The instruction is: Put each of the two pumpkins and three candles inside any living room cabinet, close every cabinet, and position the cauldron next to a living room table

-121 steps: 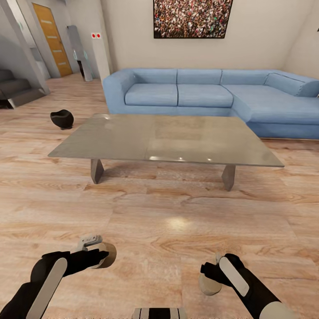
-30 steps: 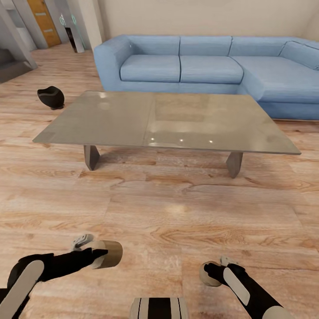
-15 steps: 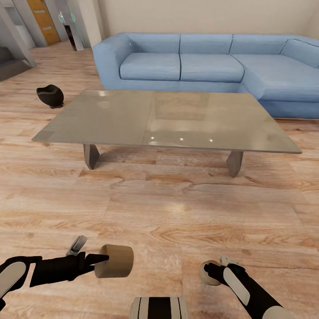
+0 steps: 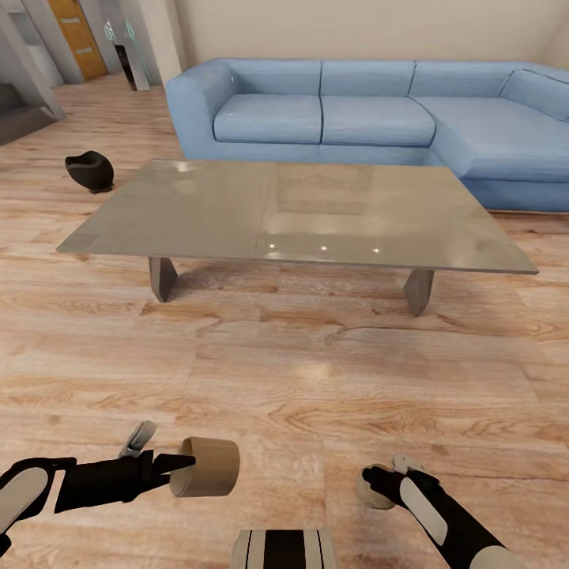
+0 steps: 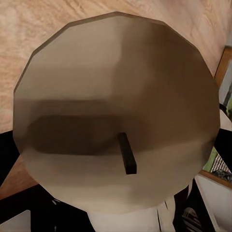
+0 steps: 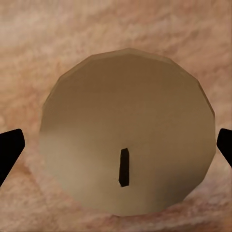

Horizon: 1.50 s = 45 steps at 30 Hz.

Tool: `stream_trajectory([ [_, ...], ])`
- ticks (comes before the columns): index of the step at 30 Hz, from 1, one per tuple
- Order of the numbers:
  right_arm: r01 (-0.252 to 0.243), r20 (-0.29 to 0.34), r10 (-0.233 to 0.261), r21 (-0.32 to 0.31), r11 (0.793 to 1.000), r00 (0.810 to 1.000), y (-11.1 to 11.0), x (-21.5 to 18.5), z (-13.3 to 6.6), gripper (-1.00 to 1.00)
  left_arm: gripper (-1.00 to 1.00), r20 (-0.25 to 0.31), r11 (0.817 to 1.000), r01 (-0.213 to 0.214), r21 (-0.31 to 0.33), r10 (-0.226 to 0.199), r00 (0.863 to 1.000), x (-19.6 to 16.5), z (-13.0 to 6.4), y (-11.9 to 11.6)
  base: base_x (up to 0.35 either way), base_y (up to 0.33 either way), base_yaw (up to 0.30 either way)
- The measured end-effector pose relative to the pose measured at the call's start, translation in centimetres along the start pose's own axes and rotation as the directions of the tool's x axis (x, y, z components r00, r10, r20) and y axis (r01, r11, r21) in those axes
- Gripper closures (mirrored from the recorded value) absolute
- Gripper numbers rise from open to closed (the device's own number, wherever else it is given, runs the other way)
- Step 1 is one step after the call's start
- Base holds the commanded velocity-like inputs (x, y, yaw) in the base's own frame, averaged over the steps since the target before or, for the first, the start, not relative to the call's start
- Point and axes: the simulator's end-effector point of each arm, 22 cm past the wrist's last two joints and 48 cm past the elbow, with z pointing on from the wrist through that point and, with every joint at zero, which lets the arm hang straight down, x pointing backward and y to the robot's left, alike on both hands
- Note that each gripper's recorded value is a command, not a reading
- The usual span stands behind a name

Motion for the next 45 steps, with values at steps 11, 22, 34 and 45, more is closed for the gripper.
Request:
stream_trajectory([
  [11,0.000,-0.011,0.000,0.007,1.000,1.000,-0.5,0.4,0.4,-1.00,1.00,-0.008,1.000,0.010,-0.003,-0.010,1.000,0.2,0.3,0.4,0.000,0.000,0.000],
  [22,-0.003,0.006,0.003,0.004,1.000,1.000,-0.4,0.1,0.4,-1.00,1.00,-0.008,1.000,0.010,-0.002,-0.010,1.000,0.2,0.3,0.4,0.000,0.000,0.000],
  [34,-0.008,-0.010,0.008,0.005,1.000,1.000,-0.9,1.0,1.0,-1.00,1.00,-0.018,1.000,0.019,-0.006,-0.019,1.000,0.4,0.7,0.8,0.000,0.000,0.000],
  [45,-0.007,-0.010,0.007,0.005,1.000,1.000,-0.9,1.0,1.1,1.00,1.00,-0.018,1.000,0.020,-0.006,-0.020,1.000,0.4,0.7,0.8,0.000,0.000,0.000],
])
